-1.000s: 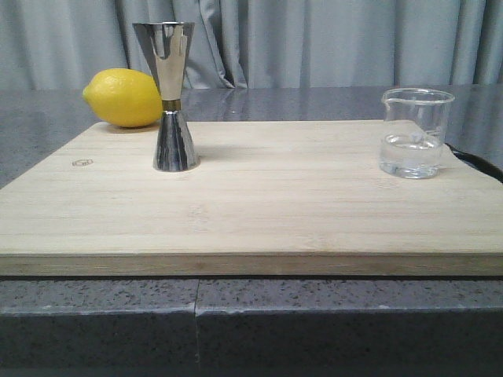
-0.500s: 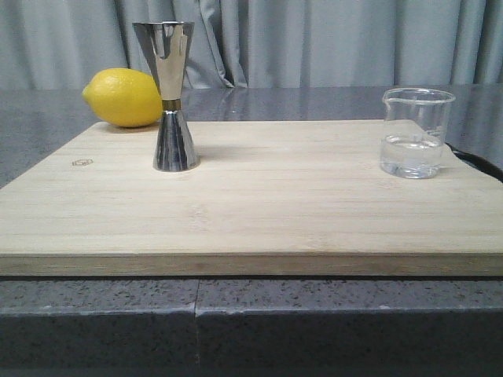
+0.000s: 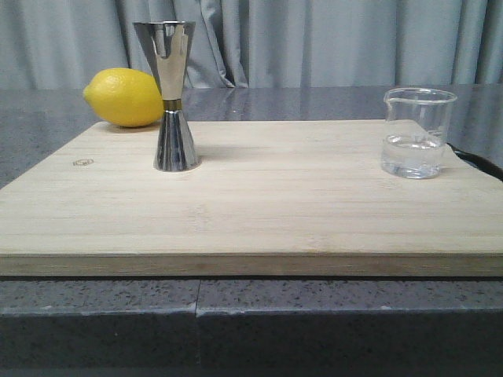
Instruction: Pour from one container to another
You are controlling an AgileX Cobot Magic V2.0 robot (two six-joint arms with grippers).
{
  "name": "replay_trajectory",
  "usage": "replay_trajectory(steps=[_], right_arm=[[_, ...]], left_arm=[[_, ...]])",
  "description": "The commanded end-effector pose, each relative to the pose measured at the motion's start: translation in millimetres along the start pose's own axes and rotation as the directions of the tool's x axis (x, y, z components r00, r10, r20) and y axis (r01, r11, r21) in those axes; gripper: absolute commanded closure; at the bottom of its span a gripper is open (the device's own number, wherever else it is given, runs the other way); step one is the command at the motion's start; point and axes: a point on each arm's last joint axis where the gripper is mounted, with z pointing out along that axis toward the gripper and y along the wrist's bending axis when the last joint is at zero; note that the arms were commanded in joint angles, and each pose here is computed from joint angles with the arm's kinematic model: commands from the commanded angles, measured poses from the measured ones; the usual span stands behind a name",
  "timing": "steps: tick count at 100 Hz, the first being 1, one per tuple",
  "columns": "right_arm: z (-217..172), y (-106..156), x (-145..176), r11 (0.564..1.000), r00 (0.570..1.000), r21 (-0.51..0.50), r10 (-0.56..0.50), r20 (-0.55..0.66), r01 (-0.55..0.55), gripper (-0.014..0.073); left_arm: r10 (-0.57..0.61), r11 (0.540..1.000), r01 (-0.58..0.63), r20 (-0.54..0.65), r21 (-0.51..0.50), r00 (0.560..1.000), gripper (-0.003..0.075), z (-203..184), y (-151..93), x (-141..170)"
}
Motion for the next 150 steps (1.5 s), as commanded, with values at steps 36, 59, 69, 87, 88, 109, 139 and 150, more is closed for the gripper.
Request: replay_trajectory(steps=[36, 59, 69, 87, 88, 109, 139, 150], right_arm=[[24.8, -3.3, -66.3, 0.999, 0.999, -0.01, -0.033, -0.027, 0.033, 0.0662], [25.3, -3.3, -66.3, 0.999, 0.999, -0.01, -0.033, -0.026, 0.033, 0.0662], [25.3, -3.3, -66.3, 0.999, 0.999, -0.01, -0.033, -0.026, 0.033, 0.0662], [25.3, -3.3, -66.5, 0.999, 0.999, -0.01, -0.033, -0.025, 0.033, 0.0662], [25.3, -3.3, -66.5, 0.999, 0.999, -0.01, -0.033, -0.025, 0.033, 0.0662], [25.4, -3.2, -64.6, 1.0, 0.999, -0.01, -0.014, -0.041, 0.014, 0.0498], [25.4, -3.2, -64.1, 1.0, 0.999, -0.01, -0.015, -0.046, 0.014, -0.0057], [25.4, -3.2, -64.1, 1.0, 0.999, -0.01, -0.015, -0.046, 0.014, -0.0054]], left_arm=[[0.025, 1.0, -0.025, -0.021, -0.002, 0.999, 0.0739, 44.0, 0.4, -45.1], [0.025, 1.0, -0.025, -0.05, -0.002, 0.998, 0.0739, 48.1, 0.4, -42.0], [0.025, 1.0, -0.025, -0.048, -0.001, 0.999, 0.0739, 48.1, 0.3, -42.2], [0.023, 1.0, -0.023, -0.045, -0.001, 0.999, 0.0739, 48.1, 0.3, -42.5], [0.023, 1.0, -0.023, -0.048, -0.001, 0.999, 0.0739, 48.1, 0.3, -42.3], [0.004, 1.0, -0.004, -0.056, 0.0, 0.998, 0.0569, 48.1, 0.2, -41.5], [0.004, 1.0, -0.004, -0.044, 0.0, 0.999, 0.009, 48.1, 0.1, -42.6], [0.004, 1.0, -0.004, -0.046, 0.0, 0.999, 0.0109, 48.1, 0.1, -42.4]])
